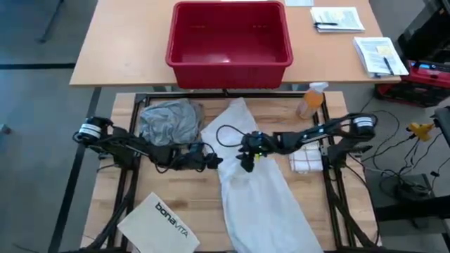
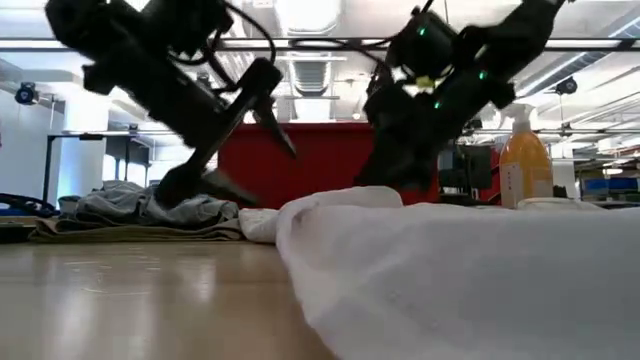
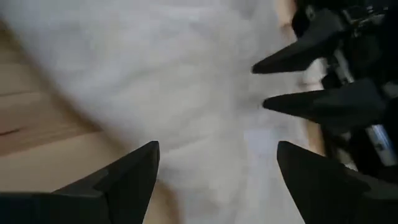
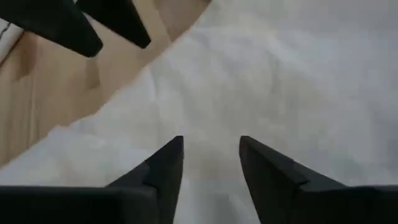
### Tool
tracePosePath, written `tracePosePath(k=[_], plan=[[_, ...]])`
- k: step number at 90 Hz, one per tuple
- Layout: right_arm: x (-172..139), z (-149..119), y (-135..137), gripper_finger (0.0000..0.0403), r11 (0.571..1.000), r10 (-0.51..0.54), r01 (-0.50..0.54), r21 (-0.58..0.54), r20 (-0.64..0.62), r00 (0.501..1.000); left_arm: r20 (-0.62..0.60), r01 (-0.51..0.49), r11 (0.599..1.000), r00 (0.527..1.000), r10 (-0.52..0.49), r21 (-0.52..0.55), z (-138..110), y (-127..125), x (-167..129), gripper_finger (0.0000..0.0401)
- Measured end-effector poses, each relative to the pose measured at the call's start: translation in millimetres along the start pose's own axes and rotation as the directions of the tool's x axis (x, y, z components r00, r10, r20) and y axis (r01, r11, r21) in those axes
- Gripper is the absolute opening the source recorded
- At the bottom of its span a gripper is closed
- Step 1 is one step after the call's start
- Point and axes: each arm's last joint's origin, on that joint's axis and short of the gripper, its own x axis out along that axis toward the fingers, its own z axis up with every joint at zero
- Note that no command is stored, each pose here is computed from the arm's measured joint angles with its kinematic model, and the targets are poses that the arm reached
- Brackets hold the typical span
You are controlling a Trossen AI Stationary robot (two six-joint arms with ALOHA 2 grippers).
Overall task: Fold laundry
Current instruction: Fold the white long sleeve shirt
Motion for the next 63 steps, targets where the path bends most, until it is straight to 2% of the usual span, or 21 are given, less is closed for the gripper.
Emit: tracePosePath(k=[14,32,41,56,63], plan=[[19,-12,-3,0.0074,0.998,0.033,-0.031,0.053,-0.041,0.999,-0.021,-0.008,1.0,1.0,0.008,0.006,4,2,4,0.0309],[16,-15,10,0.001,0.977,0.214,-0.212,0.023,-0.109,0.971,-0.007,-0.142,0.99,0.99,0.142,0.016,19,2,9,0.0309],[11,-16,19,0.0003,0.966,0.25,-0.256,-0.033,-0.129,0.96,-0.052,-0.169,0.983,0.984,0.173,0.066,29,4,15,0.0309],[8,-22,32,0.0006,0.952,0.284,-0.297,-0.068,-0.154,0.946,-0.056,-0.18,0.977,0.981,0.187,0.112,37,-2,28,0.0309],[6,-29,36,0.0007,0.95,0.273,-0.298,-0.092,-0.214,0.938,-0.057,-0.192,0.974,0.978,0.199,0.119,38,-3,33,0.0309]])
